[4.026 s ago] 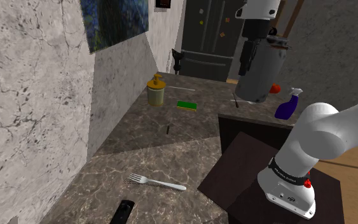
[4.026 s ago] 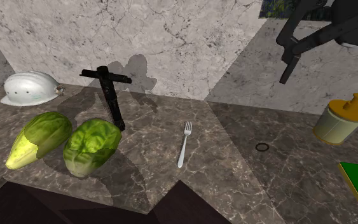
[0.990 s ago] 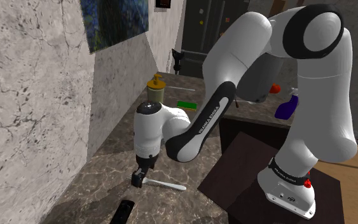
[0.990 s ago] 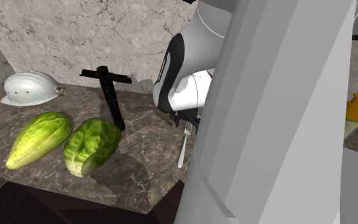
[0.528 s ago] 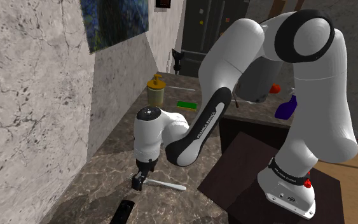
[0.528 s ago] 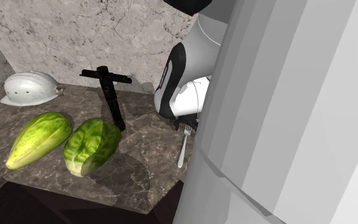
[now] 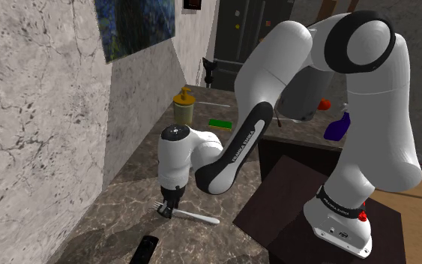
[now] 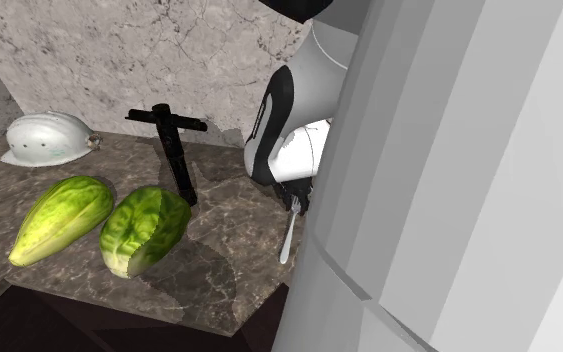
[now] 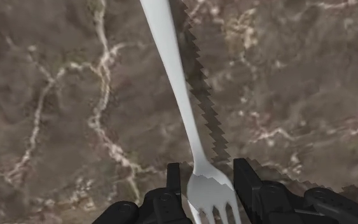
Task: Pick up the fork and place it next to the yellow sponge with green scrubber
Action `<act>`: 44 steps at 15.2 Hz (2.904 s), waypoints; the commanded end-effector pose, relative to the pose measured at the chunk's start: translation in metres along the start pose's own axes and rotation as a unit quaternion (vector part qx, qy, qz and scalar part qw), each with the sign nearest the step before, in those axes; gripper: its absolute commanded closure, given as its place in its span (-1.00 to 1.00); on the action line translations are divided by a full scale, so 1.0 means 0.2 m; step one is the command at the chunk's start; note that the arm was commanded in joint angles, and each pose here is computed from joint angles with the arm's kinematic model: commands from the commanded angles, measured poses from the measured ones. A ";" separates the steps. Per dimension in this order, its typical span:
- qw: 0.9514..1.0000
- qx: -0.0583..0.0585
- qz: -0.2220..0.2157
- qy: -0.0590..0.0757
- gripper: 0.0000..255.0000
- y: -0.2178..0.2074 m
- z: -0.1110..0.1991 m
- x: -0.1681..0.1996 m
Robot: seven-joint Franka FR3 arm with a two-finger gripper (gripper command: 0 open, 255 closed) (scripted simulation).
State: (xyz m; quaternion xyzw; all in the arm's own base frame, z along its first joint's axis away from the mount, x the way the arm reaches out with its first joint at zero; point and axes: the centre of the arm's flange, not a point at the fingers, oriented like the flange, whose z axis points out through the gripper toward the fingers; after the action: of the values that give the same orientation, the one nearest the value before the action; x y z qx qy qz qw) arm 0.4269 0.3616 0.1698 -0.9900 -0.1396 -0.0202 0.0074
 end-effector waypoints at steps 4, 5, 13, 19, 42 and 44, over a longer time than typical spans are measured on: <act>1.000 0.005 -0.003 0.000 1.00 -0.02 0.01 -0.01; 1.000 0.005 -0.003 0.000 1.00 -0.02 0.01 -0.01; 1.000 0.005 -0.003 0.000 1.00 -0.02 -0.20 0.00; 1.000 0.005 -0.003 0.000 1.00 -0.02 -0.36 0.01; 1.000 0.005 -0.003 0.000 1.00 1.23 -0.48 0.05; 1.000 0.005 -0.003 0.000 1.00 1.36 -0.48 0.05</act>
State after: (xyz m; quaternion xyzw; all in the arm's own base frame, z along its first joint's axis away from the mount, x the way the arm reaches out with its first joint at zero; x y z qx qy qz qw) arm 0.5054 0.1160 0.2610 -0.9897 -0.1415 -0.0200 0.0118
